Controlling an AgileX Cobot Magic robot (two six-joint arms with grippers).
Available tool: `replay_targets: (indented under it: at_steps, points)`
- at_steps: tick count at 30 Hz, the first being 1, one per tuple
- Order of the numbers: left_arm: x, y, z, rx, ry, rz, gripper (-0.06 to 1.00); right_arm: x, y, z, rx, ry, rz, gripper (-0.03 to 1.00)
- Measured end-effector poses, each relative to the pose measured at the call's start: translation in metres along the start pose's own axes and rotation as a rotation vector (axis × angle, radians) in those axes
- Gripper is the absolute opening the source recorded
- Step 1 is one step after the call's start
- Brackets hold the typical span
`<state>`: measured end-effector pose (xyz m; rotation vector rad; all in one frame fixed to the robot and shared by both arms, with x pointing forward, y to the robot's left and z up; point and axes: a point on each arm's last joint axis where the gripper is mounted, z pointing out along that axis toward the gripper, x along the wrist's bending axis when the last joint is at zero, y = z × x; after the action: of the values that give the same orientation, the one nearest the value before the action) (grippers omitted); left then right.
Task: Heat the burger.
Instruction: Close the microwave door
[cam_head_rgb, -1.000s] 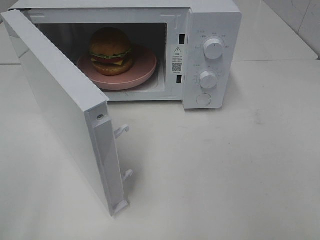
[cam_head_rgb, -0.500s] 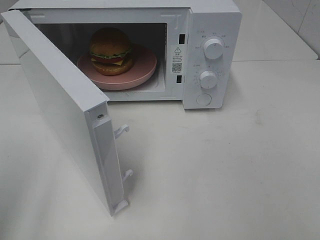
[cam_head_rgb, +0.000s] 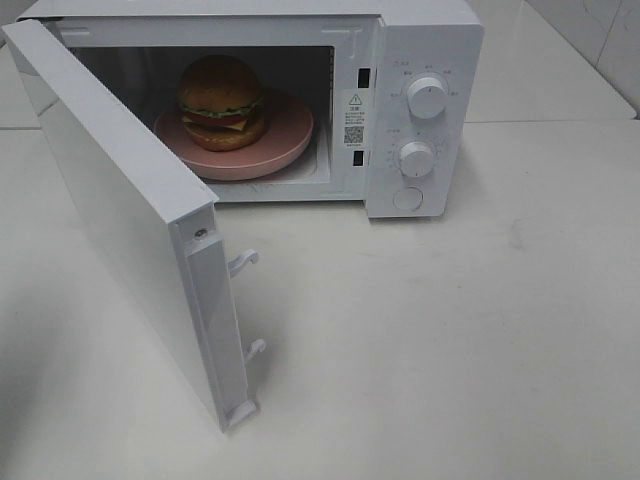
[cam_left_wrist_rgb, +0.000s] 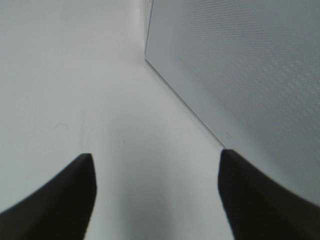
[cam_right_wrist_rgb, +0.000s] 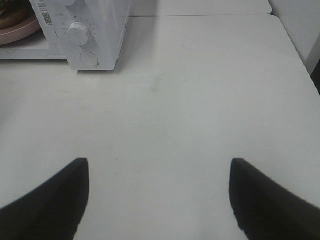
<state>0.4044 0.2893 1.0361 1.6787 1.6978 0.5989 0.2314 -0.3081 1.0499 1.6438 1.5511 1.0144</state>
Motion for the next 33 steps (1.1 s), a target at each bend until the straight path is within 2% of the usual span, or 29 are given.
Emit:
replay_targets:
  at_steps: [1, 2, 3, 4, 5, 6, 7, 14, 15, 16, 17, 19, 20, 23, 33]
  points:
    - [0.001, 0.000, 0.004, 0.014, 0.002, -0.002, 0.51, 0.000, 0.000, 0.000, 0.000, 0.000, 0.000, 0.75]
    - [0.002, 0.001, 0.013, 0.023, 0.008, 0.000, 0.35, 0.000, 0.000, 0.000, 0.000, 0.000, 0.000, 0.75]
    - [0.002, 0.001, 0.013, 0.023, 0.008, 0.000, 0.35, 0.000, 0.000, 0.000, 0.000, 0.000, 0.000, 0.75]
    - [0.003, 0.004, 0.020, 0.017, 0.012, -0.002, 0.20, 0.000, 0.000, 0.000, 0.000, 0.000, 0.000, 0.75]
    - [0.004, 0.004, 0.023, 0.007, 0.015, -0.004, 0.12, 0.000, 0.000, 0.000, 0.000, 0.000, 0.000, 0.75]
    - [0.004, 0.004, 0.023, 0.007, 0.015, -0.004, 0.12, 0.000, 0.000, 0.000, 0.000, 0.000, 0.000, 0.75]
    - [0.006, 0.007, 0.030, -0.046, 0.028, -0.022, 0.02, 0.000, 0.000, 0.000, 0.000, 0.000, 0.000, 0.75]
    - [0.013, -0.004, 0.039, -0.172, 0.079, -0.045, 0.00, 0.000, 0.000, 0.000, 0.000, 0.000, 0.000, 0.75]
    - [0.010, -0.003, 0.040, -0.223, 0.079, -0.027, 0.00, 0.000, 0.000, 0.000, 0.000, 0.000, 0.000, 0.75]
    - [0.010, -0.003, 0.040, -0.223, 0.079, -0.027, 0.00, 0.000, 0.000, 0.000, 0.000, 0.000, 0.000, 0.75]
    - [0.004, -0.001, 0.041, -0.270, 0.064, 0.013, 0.00, 0.000, 0.000, 0.000, 0.000, 0.000, 0.000, 0.75]
    - [0.001, 0.000, 0.042, -0.290, 0.055, 0.038, 0.00, 0.000, 0.000, 0.000, 0.000, 0.000, 0.000, 0.75]
    - [-0.006, 0.001, 0.045, -0.316, 0.035, 0.081, 0.00, 0.000, 0.000, 0.000, 0.000, 0.000, 0.000, 0.75]
    - [-0.012, 0.002, 0.051, -0.336, 0.016, 0.112, 0.00, 0.000, 0.000, 0.000, 0.000, 0.000, 0.000, 0.75]
    - [-0.016, -0.002, 0.076, -0.312, -0.007, 0.112, 0.00, 0.000, 0.000, 0.000, 0.000, 0.000, 0.000, 0.75]
